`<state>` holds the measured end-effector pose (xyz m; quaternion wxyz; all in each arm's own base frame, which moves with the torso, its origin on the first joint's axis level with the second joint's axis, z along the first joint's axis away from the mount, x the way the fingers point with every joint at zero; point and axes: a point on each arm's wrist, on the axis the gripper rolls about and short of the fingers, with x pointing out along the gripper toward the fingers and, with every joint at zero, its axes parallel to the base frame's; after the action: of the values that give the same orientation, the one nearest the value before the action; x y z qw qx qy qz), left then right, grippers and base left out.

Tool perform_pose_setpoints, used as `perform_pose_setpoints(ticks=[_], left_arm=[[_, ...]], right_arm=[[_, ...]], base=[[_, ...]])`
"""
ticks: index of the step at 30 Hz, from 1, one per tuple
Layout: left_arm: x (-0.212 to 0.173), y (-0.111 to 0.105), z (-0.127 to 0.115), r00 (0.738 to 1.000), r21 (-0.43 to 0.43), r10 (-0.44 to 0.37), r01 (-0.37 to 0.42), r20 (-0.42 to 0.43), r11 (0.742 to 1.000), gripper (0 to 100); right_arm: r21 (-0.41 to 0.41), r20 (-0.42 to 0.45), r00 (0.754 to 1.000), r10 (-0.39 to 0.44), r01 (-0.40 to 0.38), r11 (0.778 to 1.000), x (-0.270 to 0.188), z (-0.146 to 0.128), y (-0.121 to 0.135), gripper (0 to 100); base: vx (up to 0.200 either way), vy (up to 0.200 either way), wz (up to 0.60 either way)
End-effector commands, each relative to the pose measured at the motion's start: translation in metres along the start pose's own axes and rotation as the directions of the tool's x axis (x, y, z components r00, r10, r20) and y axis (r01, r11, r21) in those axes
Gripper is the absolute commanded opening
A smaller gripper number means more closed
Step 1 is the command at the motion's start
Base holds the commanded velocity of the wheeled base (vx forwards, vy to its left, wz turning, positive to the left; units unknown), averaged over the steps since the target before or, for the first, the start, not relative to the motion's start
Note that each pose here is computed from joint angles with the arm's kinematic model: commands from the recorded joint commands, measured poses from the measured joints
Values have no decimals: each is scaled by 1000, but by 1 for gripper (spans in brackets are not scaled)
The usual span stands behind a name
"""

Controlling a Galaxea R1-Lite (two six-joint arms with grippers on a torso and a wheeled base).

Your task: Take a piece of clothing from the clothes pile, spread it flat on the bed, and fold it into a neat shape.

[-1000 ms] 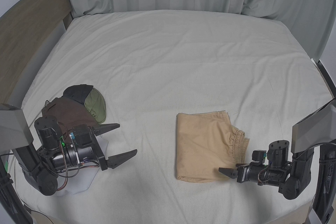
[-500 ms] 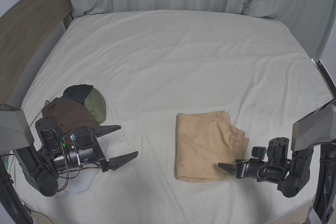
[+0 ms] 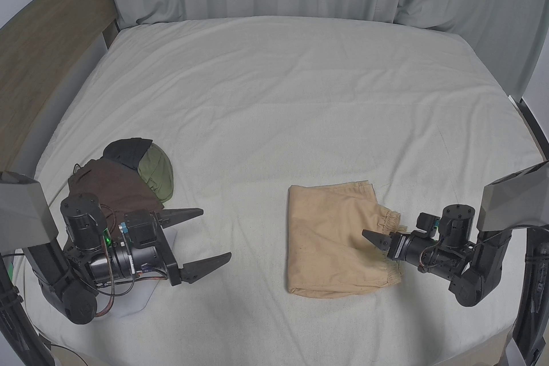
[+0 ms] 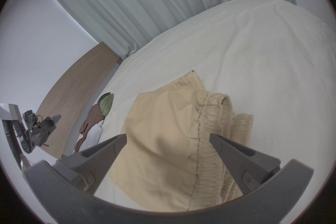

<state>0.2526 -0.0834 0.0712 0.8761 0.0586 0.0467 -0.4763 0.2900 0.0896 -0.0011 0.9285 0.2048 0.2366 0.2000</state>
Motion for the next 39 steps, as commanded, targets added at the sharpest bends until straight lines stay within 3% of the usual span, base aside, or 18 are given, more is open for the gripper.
perform_pose_setpoints(ticks=[1,15,21,28,34,39], left_arm=[[0,0,0,1000,-1,0,0,-1,1000,100],[1,-1,-2,1000,-5,-2,2,-6,1000,100],[1,-1,-2,1000,-6,-3,3,-7,1000,100],[1,-1,-3,1000,-8,-3,3,-9,1000,100],[0,-1,-3,1000,-9,-3,3,-10,1000,100],[0,-1,-3,1000,-10,-4,3,-11,1000,100]], right_arm=[[18,2,999,-33,33,999,10,-4,-10,100],[22,-2,999,-38,38,999,11,-6,-12,100],[13,28,1000,-12,12,1000,-5,7,-1,100],[-13,-56,997,57,-58,998,-39,3,1,100],[-111,-165,986,6,-25,994,-53,-17,-19,100],[-106,-214,977,-24,1,994,-52,-28,-28,100]], base=[[0,0,0],[0,0,0],[0,0,0],[0,0,0],[0,0,0],[0,0,0]])
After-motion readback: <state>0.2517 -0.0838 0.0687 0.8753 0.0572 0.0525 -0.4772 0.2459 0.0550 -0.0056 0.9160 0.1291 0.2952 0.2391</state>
